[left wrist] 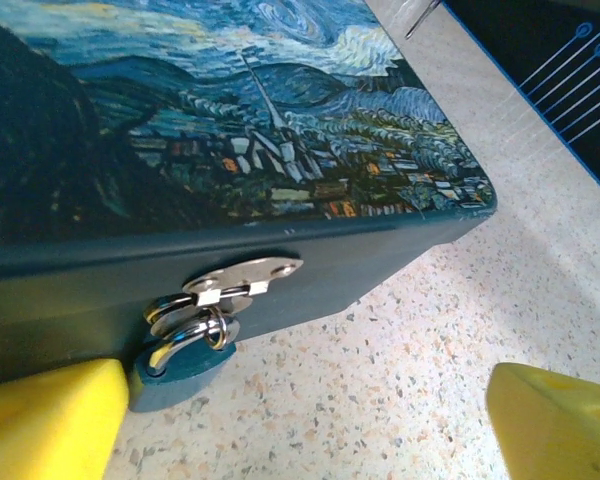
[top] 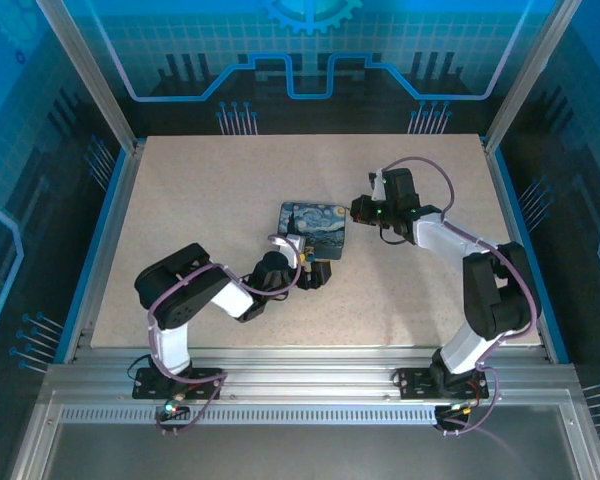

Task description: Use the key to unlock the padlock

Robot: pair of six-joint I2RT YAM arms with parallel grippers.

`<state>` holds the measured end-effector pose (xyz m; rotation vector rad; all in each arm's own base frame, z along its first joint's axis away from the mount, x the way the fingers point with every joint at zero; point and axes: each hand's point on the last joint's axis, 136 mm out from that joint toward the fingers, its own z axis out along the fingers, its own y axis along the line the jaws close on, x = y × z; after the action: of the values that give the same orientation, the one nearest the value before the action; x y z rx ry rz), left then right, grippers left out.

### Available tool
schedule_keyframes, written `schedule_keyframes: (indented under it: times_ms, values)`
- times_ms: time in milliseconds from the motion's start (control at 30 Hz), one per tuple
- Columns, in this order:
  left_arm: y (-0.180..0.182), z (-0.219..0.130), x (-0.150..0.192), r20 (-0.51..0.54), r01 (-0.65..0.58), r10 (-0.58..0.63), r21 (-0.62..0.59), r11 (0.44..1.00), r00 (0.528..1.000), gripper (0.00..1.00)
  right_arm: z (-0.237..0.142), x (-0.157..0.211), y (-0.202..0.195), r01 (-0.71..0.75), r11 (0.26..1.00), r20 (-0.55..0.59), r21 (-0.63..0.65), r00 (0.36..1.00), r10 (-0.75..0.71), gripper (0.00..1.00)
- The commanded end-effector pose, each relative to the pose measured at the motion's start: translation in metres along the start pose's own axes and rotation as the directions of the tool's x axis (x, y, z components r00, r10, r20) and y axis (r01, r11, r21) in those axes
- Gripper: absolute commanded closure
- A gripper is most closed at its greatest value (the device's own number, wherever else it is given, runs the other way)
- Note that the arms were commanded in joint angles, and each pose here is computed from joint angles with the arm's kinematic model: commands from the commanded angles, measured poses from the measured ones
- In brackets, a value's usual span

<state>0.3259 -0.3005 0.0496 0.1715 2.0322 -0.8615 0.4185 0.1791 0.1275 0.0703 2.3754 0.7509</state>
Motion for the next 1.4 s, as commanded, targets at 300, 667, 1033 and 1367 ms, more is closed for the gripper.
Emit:
schedule_keyframes:
  times_ms: [300,667,1033,1367]
  values:
    - [-0.024,0.011,-0.002,0.011,-0.018,0.017,0.139,0.990,1.000,0.29,-0.002,-0.001,-0.003,0.017,1.000,0.012,-0.007,1.000,-0.017,1.00]
    - [-0.005,0.014,-0.008,0.049,0.019,-0.022,0.057,0.998,0.999,0.10,-0.010,0.003,-0.001,0.028,1.000,0.018,-0.012,0.999,-0.028,1.00]
    - [-0.022,0.016,-0.015,0.043,0.067,-0.077,0.207,0.976,0.996,0.31,-0.022,0.002,0.001,0.054,0.999,0.026,-0.006,0.998,-0.054,1.00]
    - [-0.025,0.017,-0.013,0.020,0.114,-0.123,0.248,0.962,0.992,0.48,-0.027,0.003,0.003,0.055,0.998,0.031,-0.011,0.998,-0.055,1.00]
